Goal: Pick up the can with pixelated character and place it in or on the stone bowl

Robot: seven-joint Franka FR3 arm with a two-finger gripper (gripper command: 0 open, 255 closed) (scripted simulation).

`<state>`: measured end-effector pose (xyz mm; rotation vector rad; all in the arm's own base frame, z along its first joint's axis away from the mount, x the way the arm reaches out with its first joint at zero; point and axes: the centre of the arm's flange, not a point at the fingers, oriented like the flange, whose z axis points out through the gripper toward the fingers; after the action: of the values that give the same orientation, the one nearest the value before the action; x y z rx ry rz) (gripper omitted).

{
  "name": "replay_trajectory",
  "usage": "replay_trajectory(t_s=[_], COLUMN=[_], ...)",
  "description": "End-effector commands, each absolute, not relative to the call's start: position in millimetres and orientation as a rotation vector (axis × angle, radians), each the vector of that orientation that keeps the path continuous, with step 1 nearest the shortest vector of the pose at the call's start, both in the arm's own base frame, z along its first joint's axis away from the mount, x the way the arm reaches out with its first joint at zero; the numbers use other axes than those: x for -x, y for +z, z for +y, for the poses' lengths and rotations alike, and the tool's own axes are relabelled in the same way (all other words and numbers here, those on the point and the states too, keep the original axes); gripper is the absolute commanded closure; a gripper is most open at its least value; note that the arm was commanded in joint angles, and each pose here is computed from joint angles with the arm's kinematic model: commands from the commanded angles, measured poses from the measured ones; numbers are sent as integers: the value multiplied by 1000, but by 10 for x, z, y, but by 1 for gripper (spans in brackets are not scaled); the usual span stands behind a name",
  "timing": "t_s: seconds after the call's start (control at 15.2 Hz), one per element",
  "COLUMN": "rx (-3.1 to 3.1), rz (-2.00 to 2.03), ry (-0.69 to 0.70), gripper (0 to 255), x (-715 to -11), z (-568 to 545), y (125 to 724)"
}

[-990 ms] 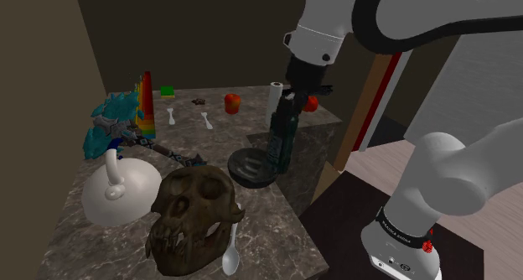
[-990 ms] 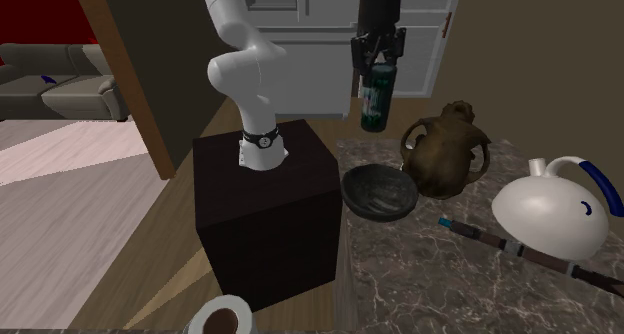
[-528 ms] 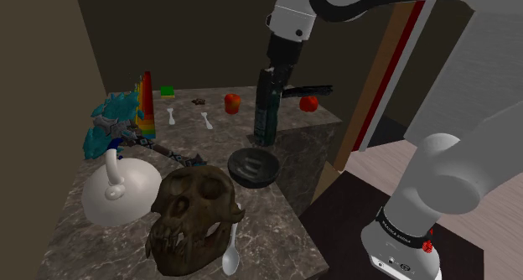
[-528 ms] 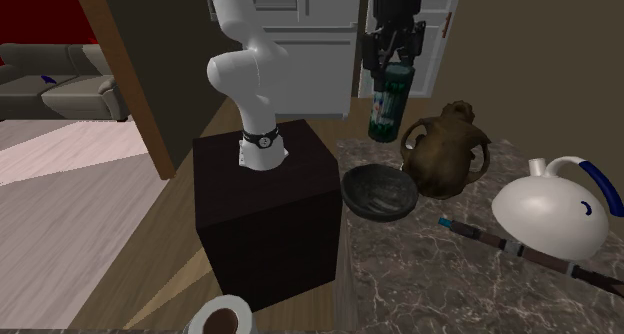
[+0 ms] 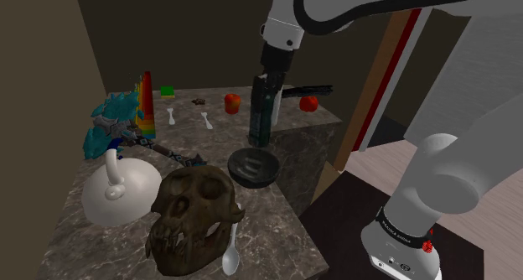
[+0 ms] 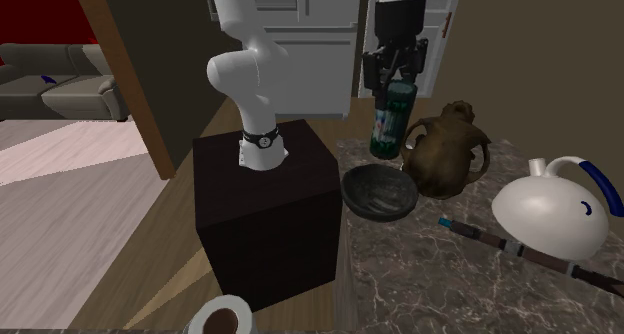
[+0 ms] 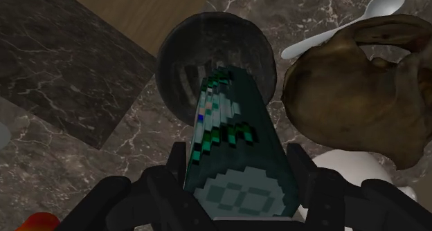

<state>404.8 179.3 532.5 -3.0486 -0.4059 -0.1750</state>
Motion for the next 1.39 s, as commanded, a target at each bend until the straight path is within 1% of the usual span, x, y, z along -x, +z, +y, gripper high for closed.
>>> replay_trajectory(t_s=[0.0, 0.92, 1.32], rx=[3048, 3048, 3048], rz=[-406, -406, -406], ry=[-177, -177, -177], gripper=[255, 255, 255], x=[-4043, -4043, -4043], z=[1792, 1792, 1792], y=[5213, 4474, 4455])
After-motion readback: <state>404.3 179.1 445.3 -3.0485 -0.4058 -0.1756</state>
